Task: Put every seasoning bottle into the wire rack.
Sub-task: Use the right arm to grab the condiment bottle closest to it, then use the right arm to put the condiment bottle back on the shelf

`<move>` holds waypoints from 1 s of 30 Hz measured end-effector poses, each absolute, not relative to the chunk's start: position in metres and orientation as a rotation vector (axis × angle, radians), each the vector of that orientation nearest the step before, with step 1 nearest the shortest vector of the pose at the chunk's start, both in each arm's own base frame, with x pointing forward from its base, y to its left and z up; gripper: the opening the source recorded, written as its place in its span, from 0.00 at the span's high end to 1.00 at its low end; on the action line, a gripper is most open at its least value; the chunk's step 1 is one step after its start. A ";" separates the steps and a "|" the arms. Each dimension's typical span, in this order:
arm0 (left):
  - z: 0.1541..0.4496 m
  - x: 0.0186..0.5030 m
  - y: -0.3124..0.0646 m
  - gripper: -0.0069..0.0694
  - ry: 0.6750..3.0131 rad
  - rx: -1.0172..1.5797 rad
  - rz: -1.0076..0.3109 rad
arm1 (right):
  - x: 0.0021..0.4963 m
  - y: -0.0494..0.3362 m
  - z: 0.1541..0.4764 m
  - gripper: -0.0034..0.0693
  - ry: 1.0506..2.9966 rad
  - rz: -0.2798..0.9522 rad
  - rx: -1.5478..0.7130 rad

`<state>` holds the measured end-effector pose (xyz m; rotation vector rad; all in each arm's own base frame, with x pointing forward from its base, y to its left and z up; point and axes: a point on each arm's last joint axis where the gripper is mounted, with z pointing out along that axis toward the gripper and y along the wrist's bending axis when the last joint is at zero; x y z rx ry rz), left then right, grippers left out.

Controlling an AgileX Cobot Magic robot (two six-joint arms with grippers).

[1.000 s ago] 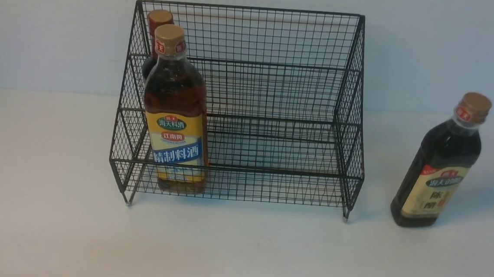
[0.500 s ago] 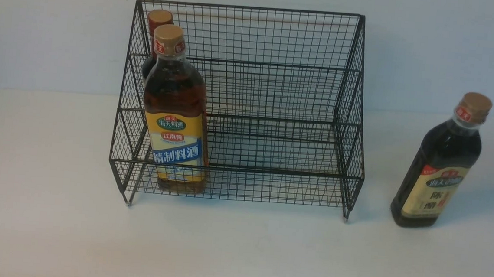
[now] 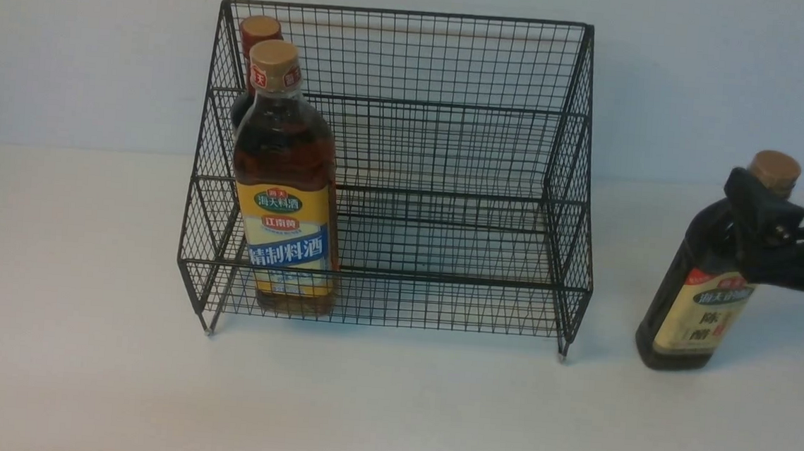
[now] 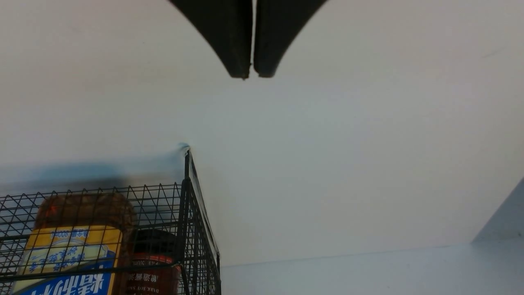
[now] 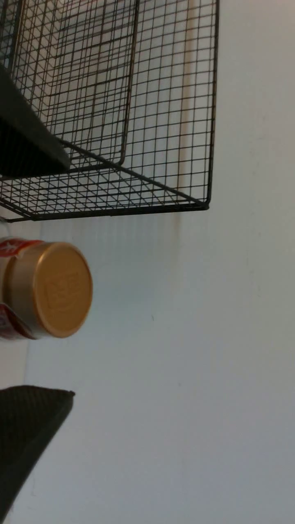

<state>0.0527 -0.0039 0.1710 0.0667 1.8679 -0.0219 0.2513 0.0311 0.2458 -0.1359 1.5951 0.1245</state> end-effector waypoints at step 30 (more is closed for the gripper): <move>0.171 0.053 -0.004 0.92 1.868 0.060 -0.027 | 0.264 0.034 0.293 0.52 1.642 0.101 -0.173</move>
